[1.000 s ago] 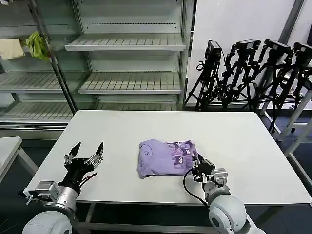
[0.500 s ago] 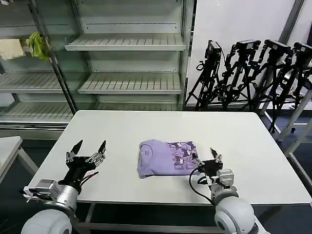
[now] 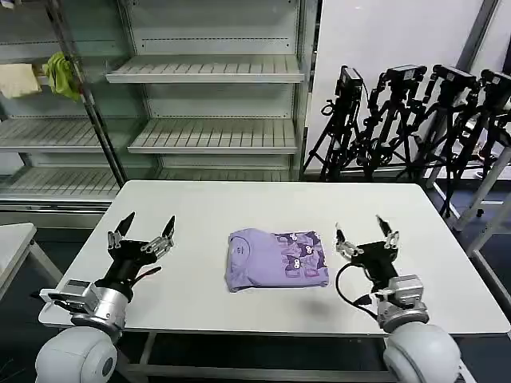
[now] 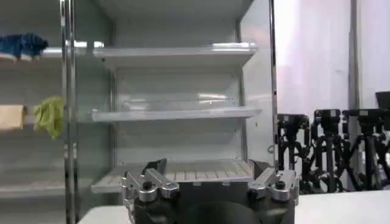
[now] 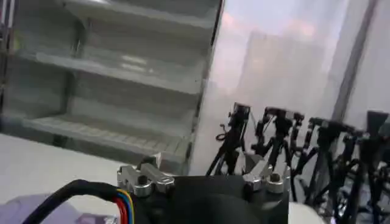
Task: Fold and organize the clothes.
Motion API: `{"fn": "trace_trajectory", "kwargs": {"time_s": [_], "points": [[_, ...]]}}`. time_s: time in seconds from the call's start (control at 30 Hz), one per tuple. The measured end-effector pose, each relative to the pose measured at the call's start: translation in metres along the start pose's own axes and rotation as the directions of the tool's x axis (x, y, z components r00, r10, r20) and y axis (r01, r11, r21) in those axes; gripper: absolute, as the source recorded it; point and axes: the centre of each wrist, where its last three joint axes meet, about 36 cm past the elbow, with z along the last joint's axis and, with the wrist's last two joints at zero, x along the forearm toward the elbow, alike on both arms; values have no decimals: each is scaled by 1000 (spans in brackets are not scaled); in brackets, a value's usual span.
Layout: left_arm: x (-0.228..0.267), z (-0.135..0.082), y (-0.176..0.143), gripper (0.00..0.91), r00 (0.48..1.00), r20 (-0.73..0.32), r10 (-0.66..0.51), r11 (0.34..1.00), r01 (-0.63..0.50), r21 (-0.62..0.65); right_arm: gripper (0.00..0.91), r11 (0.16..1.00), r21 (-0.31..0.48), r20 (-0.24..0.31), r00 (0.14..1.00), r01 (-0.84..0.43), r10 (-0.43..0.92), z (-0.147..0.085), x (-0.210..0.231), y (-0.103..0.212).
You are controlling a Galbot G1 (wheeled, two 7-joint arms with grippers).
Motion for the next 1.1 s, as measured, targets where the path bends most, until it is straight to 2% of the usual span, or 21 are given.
{"fn": "trace_trajectory", "kwargs": {"time_s": [0.23,0.57,1.1], "points": [[-3,2,0,907,999,47,0,999,2,-39,907,998,30,82,995,-52,50,-12,9,-17],[-5,1,2,907,995,96,-4,998,10,-65,907,993,44,140,985,-112,105,-18,13,-29],[-4,2,4,907,994,105,-6,998,13,-61,907,991,47,160,980,-125,116,-27,18,-34]]}}
